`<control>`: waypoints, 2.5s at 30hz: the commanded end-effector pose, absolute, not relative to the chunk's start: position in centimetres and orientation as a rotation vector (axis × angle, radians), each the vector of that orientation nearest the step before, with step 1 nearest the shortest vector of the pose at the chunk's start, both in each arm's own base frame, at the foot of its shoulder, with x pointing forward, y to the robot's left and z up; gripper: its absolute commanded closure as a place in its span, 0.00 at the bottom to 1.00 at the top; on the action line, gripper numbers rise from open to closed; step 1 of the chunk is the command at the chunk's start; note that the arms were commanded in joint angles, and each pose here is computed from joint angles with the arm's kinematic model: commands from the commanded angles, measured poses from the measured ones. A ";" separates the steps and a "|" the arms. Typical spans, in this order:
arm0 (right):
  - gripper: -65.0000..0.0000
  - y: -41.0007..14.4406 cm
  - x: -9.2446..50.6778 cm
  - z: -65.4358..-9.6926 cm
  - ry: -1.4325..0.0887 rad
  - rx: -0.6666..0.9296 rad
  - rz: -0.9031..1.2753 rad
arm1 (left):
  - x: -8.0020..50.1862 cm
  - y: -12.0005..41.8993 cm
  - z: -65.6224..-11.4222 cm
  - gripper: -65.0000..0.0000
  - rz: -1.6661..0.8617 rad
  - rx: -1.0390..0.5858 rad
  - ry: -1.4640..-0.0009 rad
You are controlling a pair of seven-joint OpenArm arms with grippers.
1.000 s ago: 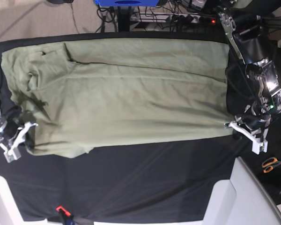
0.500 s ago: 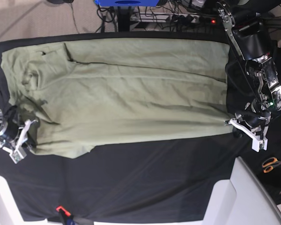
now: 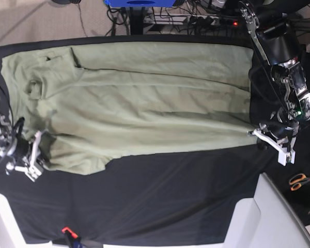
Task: Fold the T-shirt properly
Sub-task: 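Grasp the hem corners with both grippers, then lift the hem with both grippers and fold it toward the collar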
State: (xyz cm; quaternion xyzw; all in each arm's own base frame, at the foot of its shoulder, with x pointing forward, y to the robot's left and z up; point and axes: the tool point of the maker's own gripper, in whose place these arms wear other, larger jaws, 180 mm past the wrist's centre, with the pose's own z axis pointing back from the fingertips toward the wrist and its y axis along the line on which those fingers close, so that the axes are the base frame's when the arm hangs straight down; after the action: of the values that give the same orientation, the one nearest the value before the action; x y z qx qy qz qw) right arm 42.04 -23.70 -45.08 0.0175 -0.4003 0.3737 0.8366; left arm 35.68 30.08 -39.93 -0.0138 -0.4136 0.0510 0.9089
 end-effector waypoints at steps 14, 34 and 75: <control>1.00 -23.8 45.4 -42.0 -0.949 -0.040 0.797 | 37.4 30.8 -37.2 1.00 0.101 -0.011 -0.937; 1.00 -25.8 46.0 -40.6 -1.075 -0.091 0.664 | 37.7 30.1 -36.2 1.00 0.095 -0.012 -0.972; 1.00 -25.3 38.8 -42.5 -0.866 -0.141 0.597 | 28.4 29.3 -37.3 1.00 -0.044 0.096 -0.843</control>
State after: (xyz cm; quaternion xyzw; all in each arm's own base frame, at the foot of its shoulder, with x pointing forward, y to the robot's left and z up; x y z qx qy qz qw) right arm 36.98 -24.72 -44.73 -0.0581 -0.3817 0.2881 0.8763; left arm 27.56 28.89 -38.61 0.0388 -0.3881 -0.0203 0.9206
